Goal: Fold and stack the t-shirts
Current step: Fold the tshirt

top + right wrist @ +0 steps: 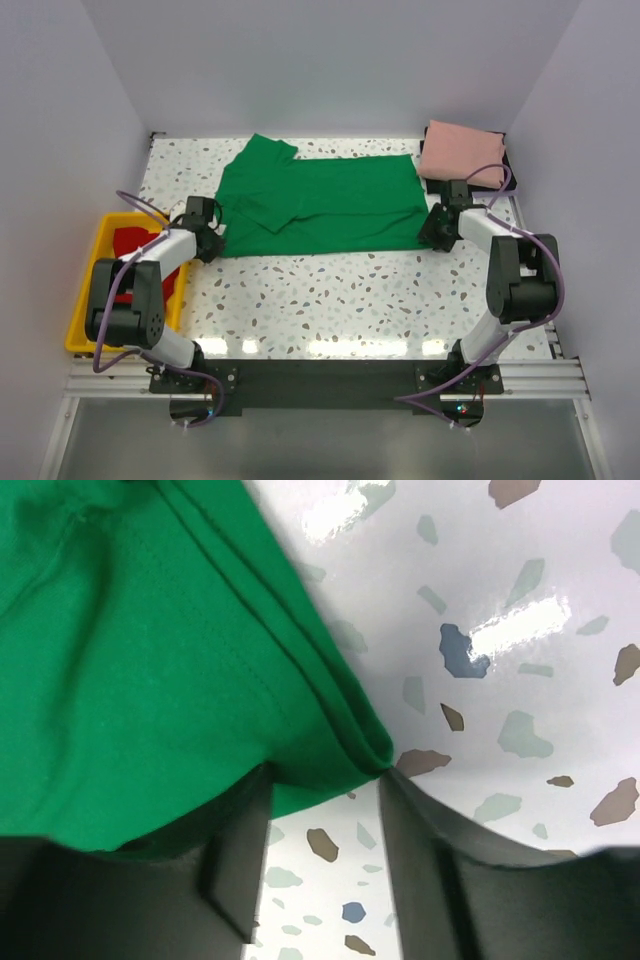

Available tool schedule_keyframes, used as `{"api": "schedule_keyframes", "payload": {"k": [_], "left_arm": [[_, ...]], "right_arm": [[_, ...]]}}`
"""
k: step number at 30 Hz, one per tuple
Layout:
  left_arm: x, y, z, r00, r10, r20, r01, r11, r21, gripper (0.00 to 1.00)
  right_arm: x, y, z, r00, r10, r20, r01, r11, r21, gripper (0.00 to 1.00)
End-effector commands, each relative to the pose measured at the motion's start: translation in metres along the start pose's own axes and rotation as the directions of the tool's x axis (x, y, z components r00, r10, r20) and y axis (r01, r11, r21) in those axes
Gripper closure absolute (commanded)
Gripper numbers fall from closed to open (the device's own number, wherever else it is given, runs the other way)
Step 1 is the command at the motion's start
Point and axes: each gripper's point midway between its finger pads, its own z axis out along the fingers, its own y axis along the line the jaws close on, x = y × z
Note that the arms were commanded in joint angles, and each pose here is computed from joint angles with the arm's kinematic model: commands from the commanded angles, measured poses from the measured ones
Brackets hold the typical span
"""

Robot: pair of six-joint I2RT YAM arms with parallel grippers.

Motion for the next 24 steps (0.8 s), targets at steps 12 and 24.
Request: {"api": "schedule_keyframes", "payload": {"k": [12,24], "left_arm": [[-0.021,0.002,-0.025,0.997,0.011,0.073,-0.012,1.000,0.007,1.00],[-0.012,0.036,-0.060,0.998,0.011,0.057,-0.011,1.000,-0.001,1.00]], "right_arm": [[-0.007,-0.003,-0.002,0.997,0.070,0.033,-0.069,0.997,-0.023,1.00],[0.060,-0.059,-0.042,0.981,0.169,-0.095,-0.175,0.983,-0.057,1.00]]}}
